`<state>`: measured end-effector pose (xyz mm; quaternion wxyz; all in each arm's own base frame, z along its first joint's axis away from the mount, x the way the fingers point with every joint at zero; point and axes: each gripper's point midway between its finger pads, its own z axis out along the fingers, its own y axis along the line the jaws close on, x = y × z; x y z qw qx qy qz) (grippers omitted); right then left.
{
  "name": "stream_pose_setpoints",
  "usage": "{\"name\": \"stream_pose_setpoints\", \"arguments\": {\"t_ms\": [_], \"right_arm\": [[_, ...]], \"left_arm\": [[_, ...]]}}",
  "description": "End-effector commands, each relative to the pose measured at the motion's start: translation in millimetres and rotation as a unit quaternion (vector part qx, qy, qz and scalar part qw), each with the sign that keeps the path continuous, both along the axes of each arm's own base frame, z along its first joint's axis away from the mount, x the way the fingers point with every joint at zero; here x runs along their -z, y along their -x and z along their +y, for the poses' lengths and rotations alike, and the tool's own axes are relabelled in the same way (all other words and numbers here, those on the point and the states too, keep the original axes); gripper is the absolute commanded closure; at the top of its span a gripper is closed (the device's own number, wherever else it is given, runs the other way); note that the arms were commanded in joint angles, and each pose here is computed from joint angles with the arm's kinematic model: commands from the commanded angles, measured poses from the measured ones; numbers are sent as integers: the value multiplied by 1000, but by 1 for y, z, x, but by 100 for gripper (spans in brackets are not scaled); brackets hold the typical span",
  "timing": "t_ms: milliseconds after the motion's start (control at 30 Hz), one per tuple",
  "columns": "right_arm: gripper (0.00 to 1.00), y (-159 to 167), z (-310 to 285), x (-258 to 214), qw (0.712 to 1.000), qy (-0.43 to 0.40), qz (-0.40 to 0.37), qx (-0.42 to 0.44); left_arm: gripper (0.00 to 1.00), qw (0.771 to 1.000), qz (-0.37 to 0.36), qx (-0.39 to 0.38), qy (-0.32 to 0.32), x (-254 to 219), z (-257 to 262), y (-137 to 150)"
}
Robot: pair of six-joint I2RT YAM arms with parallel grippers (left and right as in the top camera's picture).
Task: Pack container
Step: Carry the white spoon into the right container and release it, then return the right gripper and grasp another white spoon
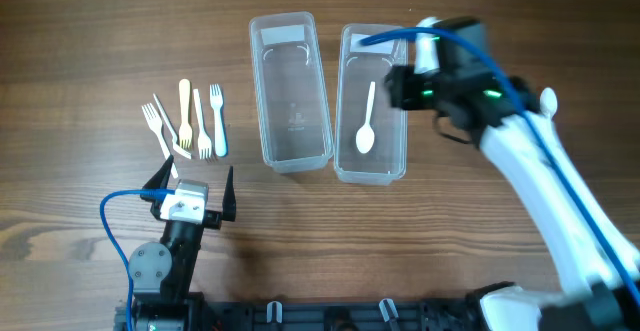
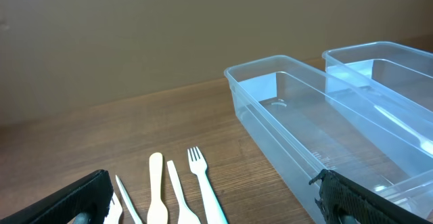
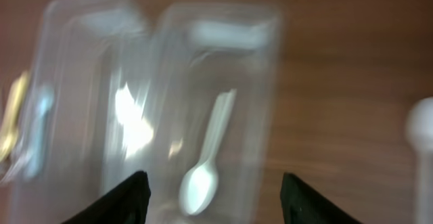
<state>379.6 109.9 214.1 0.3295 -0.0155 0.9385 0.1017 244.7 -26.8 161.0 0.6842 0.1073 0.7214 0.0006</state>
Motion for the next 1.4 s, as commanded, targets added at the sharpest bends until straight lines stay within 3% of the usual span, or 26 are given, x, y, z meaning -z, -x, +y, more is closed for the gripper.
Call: {"name": "stream_pose_setpoints", "arguments": {"t_ms": [0,100,300,467,800,933,1033,1367], "right_arm": [[37,25,-105,-54,972,151,-60,169],[34,58,-143,-38,960,207,10,187],[37,38,-171,24,962,186,96,178],[41,11,-184,92,966,122,165,154],[44,-17,-187,140,968,121,172,140],[43,-17,-194,153,965,130,175,145],[36,-15,-194,171,962,133,195,136],[41,-14,-192,216,955,123,235,131]], "left_arm": [[0,1000,0,-5,-8,2,2,0],[0,1000,0,-6,-8,2,3,0],[0,1000,0,-6,-8,2,3,0],[0,1000,0,-5,-8,2,2,0],[0,1000,0,-5,-8,2,2,0],[0,1000,0,-6,-8,2,3,0],[0,1000,0,-6,-8,2,3,0],[0,1000,0,-5,-8,2,2,0]]}}
